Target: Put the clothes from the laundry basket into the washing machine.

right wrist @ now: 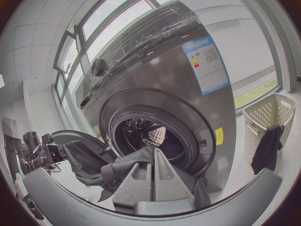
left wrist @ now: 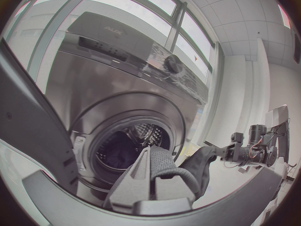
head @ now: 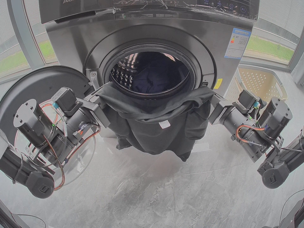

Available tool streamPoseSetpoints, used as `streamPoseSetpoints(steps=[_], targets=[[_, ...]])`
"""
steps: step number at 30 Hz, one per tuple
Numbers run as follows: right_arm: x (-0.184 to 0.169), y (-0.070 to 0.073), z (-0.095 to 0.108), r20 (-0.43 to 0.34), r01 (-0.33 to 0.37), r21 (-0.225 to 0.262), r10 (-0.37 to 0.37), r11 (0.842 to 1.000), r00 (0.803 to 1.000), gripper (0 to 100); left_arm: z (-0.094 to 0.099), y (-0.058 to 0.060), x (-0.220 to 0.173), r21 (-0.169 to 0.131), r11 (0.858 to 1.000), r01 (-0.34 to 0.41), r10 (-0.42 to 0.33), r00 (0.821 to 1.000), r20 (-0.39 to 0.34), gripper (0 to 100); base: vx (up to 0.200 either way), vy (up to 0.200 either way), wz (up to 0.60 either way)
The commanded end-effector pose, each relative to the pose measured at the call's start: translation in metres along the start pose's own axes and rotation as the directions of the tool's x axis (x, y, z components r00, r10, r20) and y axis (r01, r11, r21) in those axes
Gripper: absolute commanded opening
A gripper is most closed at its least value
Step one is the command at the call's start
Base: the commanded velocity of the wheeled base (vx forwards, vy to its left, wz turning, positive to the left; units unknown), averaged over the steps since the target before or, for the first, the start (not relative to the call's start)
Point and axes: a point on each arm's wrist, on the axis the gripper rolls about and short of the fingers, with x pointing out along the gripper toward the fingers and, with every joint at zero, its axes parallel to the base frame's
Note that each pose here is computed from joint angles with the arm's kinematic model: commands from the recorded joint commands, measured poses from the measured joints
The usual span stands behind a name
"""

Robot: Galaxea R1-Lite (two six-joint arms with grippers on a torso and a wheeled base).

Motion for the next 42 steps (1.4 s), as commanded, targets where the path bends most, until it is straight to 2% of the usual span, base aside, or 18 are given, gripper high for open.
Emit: streamPoseSetpoints(steps=[1, 4, 6, 11, 12, 14, 17, 18, 19, 21, 22, 23, 28, 35, 38, 39, 40, 42], targets=[[-0.002, 0.012, -0.02, -0.069, -0.036, 0.02, 0.037, 0.999, 0.997, 0, -0.011, -0.023, 0.007, -0.028, 0.996, 0.08, -0.081, 0.996, -0.024, 0, 0.0, 0.0, 0.0], [-0.006, 0.023, -0.04, -0.131, -0.066, 0.034, 0.07, 0.997, 0.989, 0, -0.021, -0.035, 0.014, -0.042, 0.992, 0.122, -0.123, 0.991, -0.042, 0, 0.0, 0.0, 0.0], [-0.005, 0.025, -0.056, -0.177, -0.071, 0.032, 0.075, 0.997, 0.981, 0, -0.028, -0.04, 0.02, -0.048, 0.99, 0.135, -0.137, 0.989, -0.047, 0, 0.0, 0.0, 0.0], [-0.003, 0.03, -0.067, -0.203, -0.086, 0.028, 0.09, 0.996, 0.975, 0, -0.027, -0.039, 0.028, -0.051, 0.989, 0.136, -0.137, 0.99, -0.029, 0, 0.0, 0.0, 0.0], [-0.003, 0.03, -0.067, -0.203, -0.086, 0.028, 0.09, 0.996, 0.975, 100, -0.027, -0.039, 0.028, -0.051, 0.989, 0.136, -0.137, 0.99, -0.029, 0, 0.0, 0.0, 0.0], [-0.006, 0.036, -0.078, -0.238, -0.102, 0.03, 0.106, 0.994, 0.965, 100, -0.021, -0.039, 0.03, -0.049, 0.991, 0.128, -0.129, 0.992, -0.002, 0, 0.0, 0.0, 0.0], [-0.014, 0.035, -0.095, -0.315, -0.099, 0.019, 0.1, 0.995, 0.944, 100, -0.017, -0.039, 0.033, -0.048, 0.991, 0.123, -0.122, 0.992, 0.018, 0, 0.0, 0.0, 0.0], [-0.015, 0.035, -0.097, -0.321, -0.098, 0.018, 0.098, 0.995, 0.942, 100, -0.017, -0.039, 0.033, -0.048, 0.991, 0.123, -0.122, 0.992, 0.018, 0, 0.0, 0.0, 0.0], [-0.026, 0.034, -0.111, -0.389, -0.101, 0.005, 0.095, 0.995, 0.916, 100, -0.015, -0.039, 0.033, -0.046, 0.991, 0.124, -0.123, 0.992, 0.025, 0, 0.0, 0.0, 0.0], [-0.036, 0.033, -0.123, -0.445, -0.105, -0.005, 0.092, 0.994, 0.891, 100, -0.013, -0.039, 0.032, -0.045, 0.991, 0.123, -0.122, 0.992, 0.031, 0, 0.0, 0.0, 0.0], [-0.038, 0.033, -0.126, -0.458, -0.106, -0.007, 0.091, 0.994, 0.884, 100, -0.012, -0.039, 0.032, -0.045, 0.991, 0.123, -0.122, 0.992, 0.034, 0, 0.0, 0.0, 0.0], [-0.043, 0.032, -0.133, -0.49, -0.108, -0.012, 0.088, 0.994, 0.867, 100, -0.01, -0.039, 0.032, -0.045, 0.991, 0.126, -0.124, 0.992, 0.04, 0, 0.0, 0.0, 0.0], [-0.048, 0.034, -0.146, -0.53, -0.117, -0.018, 0.09, 0.993, 0.844, 100, -0.003, -0.041, 0.029, -0.046, 0.99, 0.133, -0.13, 0.99, 0.056, 0, 0.0, 0.0, 0.0], [-0.049, 0.032, -0.155, -0.552, -0.114, -0.026, 0.081, 0.993, 0.83, 100, -0.001, -0.041, 0.028, -0.045, 0.99, 0.135, -0.132, 0.989, 0.059, 0, 0.0, 0.0, 0.0], [-0.042, 0.035, -0.154, -0.528, -0.117, -0.019, 0.09, 0.993, 0.844, 100, -0.002, -0.042, 0.027, -0.045, 0.99, 0.136, -0.133, 0.989, 0.056, 0, 0.0, 0.0, 0.0], [-0.036, 0.037, -0.152, -0.507, -0.119, -0.013, 0.096, 0.993, 0.857, 100, -0.002, -0.042, 0.027, -0.045, 0.99, 0.136, -0.133, 0.989, 0.056, 0, 0.0, 0.0, 0.0], [-0.034, 0.037, -0.151, -0.5, -0.119, -0.011, 0.097, 0.993, 0.861, 100, -0.002, -0.042, 0.027, -0.045, 0.99, 0.136, -0.133, 0.989, 0.056, 0, 0.0, 0.0, 0.0], [-0.02, 0.038, -0.148, -0.454, -0.115, -0.006, 0.1, 0.993, 0.885, 100, 0.001, -0.042, 0.025, -0.044, 0.989, 0.14, -0.137, 0.989, 0.064, 0, 0.0, 0.0, 0.0]])
